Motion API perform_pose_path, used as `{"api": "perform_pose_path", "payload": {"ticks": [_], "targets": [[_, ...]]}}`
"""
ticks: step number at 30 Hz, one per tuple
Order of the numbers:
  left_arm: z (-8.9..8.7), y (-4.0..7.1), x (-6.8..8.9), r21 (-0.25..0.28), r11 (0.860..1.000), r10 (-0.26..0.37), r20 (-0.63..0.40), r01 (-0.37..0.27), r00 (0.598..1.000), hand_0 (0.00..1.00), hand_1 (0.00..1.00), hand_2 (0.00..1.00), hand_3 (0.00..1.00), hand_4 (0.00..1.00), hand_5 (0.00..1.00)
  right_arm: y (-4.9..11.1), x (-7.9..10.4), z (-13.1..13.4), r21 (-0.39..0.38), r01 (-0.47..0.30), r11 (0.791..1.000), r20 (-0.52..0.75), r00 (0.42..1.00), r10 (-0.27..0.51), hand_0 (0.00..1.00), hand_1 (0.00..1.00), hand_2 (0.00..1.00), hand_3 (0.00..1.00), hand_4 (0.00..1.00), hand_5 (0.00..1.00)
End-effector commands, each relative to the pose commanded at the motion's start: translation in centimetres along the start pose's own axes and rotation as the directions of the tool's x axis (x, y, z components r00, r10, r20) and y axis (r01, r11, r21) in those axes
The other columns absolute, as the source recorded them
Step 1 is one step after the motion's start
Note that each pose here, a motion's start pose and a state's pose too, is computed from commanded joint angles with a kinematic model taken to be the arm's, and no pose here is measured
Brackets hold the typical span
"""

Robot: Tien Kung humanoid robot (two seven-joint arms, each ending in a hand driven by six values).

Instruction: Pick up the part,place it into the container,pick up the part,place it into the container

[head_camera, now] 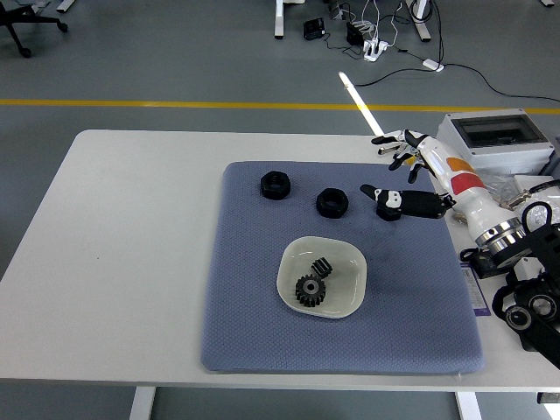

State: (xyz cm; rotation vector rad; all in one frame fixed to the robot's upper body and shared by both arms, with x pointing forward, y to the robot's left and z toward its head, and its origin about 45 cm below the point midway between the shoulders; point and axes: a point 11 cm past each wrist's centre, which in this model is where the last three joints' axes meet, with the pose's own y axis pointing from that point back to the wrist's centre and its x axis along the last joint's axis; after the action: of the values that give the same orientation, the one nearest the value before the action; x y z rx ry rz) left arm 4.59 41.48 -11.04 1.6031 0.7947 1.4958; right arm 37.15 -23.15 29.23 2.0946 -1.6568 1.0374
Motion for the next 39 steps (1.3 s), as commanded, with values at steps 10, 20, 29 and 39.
{"api": "perform_pose_path", "payload": {"ticks": [10,20,29,39], "targets": [[0.2,0.1,-0.4,-0.009,1.0,-0.019,0.005,0.019,1.0,0.709,0.685,0.741,0.578,0.661,0.617,1.3,1.9,3.4,-0.148,-0.076,0.986,0.355,0.926,0.125,0.575,0.669,0.801,0.822,0.983,0.687],[0.5,0.2,-0.8,-0.032,0.999,-0.029,0.005,0.029,1.0,0.709,0.685,0.741,0.578,0.666,0.61,2.6,4.9,6.2,-0.257,-0.182,0.949,0.549,0.781,0.298,0.704,0.748,0.827,0.863,0.998,0.806],[0.3,0.2,-1.0,-0.022,0.999,-0.035,0.027,0.035,0.999,0.708,0.684,0.742,0.576,0.665,0.602,2.6,4.8,6.4,-0.26,-0.172,0.95,0.523,0.802,0.288,0.736,0.757,0.833,0.866,0.998,0.844],[0.2,0.2,-1.2,-0.019,0.999,-0.038,0.02,0.039,0.999,0.708,0.684,0.739,0.575,0.668,0.605,2.9,4.5,7.0,-0.28,-0.166,0.946,0.535,0.791,0.297,0.745,0.758,0.832,0.86,0.998,0.844]]}}
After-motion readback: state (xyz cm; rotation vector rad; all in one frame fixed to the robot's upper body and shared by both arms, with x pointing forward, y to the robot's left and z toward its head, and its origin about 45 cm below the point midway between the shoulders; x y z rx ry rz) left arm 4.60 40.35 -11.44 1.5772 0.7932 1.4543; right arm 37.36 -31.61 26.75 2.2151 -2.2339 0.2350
